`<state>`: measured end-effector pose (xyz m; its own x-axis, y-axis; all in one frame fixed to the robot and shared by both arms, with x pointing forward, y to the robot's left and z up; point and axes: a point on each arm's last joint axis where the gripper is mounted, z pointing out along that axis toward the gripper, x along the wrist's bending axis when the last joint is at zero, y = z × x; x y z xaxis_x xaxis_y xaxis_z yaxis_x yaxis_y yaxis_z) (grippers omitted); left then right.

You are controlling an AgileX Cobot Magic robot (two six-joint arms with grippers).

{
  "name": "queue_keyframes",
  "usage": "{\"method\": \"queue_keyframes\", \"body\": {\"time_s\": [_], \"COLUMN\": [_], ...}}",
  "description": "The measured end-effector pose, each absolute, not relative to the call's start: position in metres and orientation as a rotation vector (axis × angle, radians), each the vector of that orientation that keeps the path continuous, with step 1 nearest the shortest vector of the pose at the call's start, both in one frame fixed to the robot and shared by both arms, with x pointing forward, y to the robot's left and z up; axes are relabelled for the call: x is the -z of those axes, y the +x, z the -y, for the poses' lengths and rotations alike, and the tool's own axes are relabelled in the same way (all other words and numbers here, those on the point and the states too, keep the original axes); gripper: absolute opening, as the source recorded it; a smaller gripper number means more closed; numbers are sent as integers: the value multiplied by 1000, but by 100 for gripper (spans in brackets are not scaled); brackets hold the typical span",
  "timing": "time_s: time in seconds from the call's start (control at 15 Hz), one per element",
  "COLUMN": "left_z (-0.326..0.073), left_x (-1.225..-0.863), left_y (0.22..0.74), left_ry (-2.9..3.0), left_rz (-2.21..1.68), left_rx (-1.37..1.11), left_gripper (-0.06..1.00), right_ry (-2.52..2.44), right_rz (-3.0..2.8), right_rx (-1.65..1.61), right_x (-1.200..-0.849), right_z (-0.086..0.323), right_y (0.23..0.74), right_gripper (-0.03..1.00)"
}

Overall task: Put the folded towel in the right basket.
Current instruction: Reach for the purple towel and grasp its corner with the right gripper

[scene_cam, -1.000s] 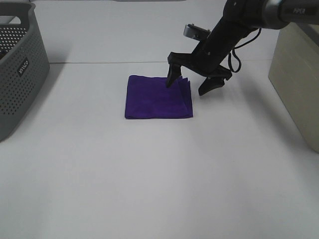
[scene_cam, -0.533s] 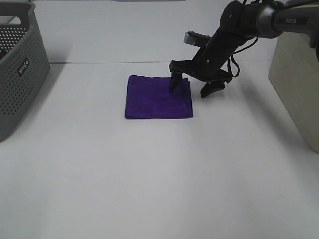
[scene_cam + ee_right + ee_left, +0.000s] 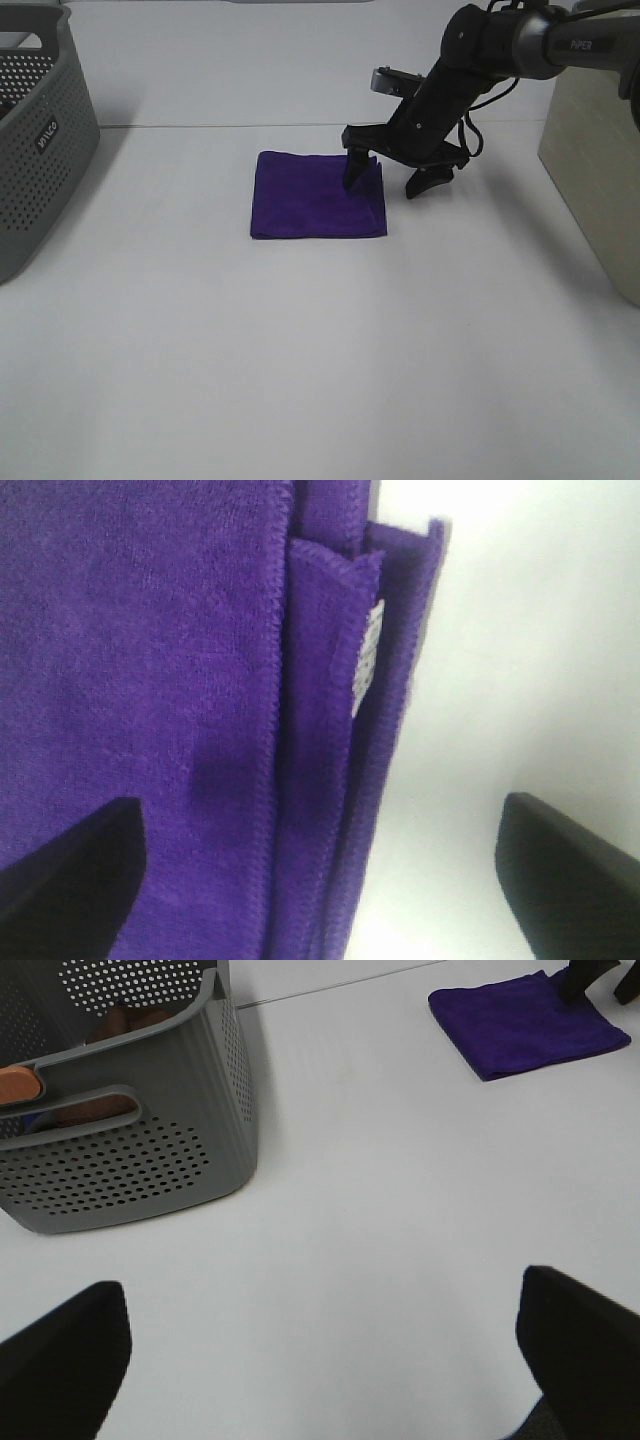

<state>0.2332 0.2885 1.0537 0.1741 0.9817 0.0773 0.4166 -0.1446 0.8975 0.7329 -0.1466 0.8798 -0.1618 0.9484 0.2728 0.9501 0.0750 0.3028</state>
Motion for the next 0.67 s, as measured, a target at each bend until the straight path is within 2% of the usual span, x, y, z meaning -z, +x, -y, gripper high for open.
{"method": "queue_keyframes", "body": {"time_s": [0.4, 0.67], "left_z": [-288, -288], "left_x": [-1054, -1054], "left_y": [233, 233], "left_ry": [1686, 1686], "left_rz": [-1345, -1345], "left_rx": [-933, -933], "left_gripper": [99, 99], "right_ry": [-2027, -2027], "right_rz": [2264, 2088], "right_rx": [655, 712], "right_x": [-878, -869], "right_z": [144, 133], "right_y": [733, 732], "right_gripper": [83, 76]}}
